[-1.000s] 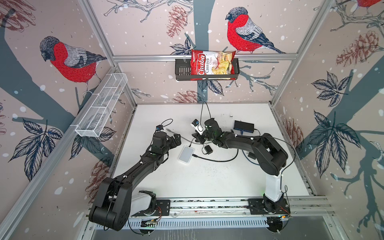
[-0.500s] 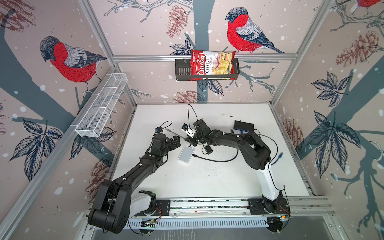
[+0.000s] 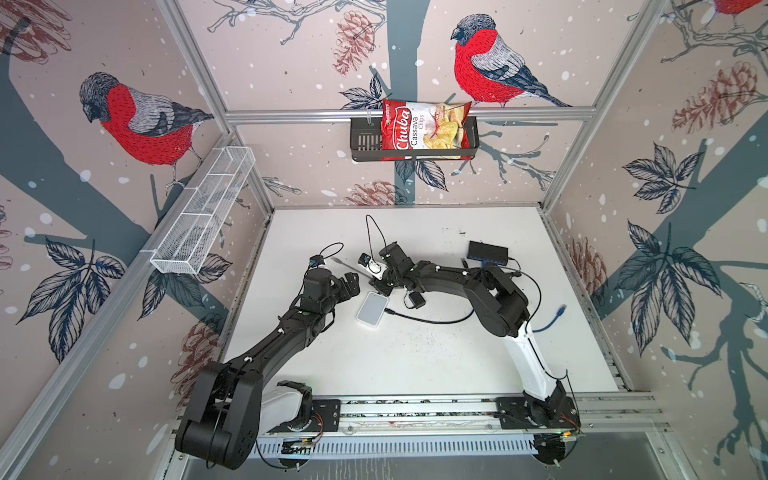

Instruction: Insert the plug into the switch port

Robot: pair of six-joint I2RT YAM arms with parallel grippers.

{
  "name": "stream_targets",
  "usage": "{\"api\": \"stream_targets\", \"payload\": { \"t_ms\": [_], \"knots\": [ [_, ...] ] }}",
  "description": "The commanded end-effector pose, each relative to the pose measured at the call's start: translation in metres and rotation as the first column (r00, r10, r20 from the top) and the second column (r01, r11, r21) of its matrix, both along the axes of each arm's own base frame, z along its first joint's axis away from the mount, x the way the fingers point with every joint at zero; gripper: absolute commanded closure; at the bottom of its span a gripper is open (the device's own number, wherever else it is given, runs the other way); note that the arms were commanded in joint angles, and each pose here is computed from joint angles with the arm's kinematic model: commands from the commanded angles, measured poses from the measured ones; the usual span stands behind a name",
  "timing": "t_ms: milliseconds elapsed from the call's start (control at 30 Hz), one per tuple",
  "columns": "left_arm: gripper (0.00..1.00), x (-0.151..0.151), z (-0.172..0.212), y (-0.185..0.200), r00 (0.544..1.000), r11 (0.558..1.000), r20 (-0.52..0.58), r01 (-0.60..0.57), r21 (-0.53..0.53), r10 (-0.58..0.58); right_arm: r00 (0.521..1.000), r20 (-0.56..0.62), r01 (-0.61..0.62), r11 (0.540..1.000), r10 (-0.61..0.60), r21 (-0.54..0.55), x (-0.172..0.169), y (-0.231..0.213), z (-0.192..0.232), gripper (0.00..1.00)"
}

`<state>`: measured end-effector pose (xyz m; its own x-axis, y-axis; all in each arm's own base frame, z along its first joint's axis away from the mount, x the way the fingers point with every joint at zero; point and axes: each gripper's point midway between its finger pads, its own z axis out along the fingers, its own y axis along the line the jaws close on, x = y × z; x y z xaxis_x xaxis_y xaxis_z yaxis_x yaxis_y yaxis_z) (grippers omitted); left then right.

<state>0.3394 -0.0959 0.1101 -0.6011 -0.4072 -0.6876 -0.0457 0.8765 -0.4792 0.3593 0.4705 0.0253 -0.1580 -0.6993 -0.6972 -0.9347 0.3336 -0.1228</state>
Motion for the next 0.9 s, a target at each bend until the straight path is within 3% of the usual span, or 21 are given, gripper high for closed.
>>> {"api": "stream_targets", "payload": {
  "t_ms": [0, 400, 600, 867],
  "knots": [
    [0.03, 0.001, 0.001, 0.001, 1.0, 1.0, 0.008, -0.001, 0.002, 0.001, 1.0, 0.017, -0.004, 0.999, 0.004, -0.034, 0.001, -0.001, -0.006, 0.72],
    [0.03, 0.0, -0.002, 0.001, 1.0, 1.0, 0.003, 0.0, 0.002, 0.0, 0.996, 0.086, -0.003, 0.998, 0.008, -0.062, 0.01, -0.003, -0.01, 0.95],
    [0.03, -0.001, -0.004, 0.002, 1.0, 1.0, 0.0, -0.001, 0.001, 0.001, 0.983, 0.184, 0.035, 0.998, -0.025, -0.051, 0.025, -0.006, 0.005, 0.96],
    [0.03, -0.001, -0.004, 0.002, 1.0, 1.0, -0.001, -0.001, 0.0, 0.001, 0.94, 0.289, 0.168, 0.983, -0.18, 0.068, 0.057, -0.014, 0.047, 0.97]
  ]
}}
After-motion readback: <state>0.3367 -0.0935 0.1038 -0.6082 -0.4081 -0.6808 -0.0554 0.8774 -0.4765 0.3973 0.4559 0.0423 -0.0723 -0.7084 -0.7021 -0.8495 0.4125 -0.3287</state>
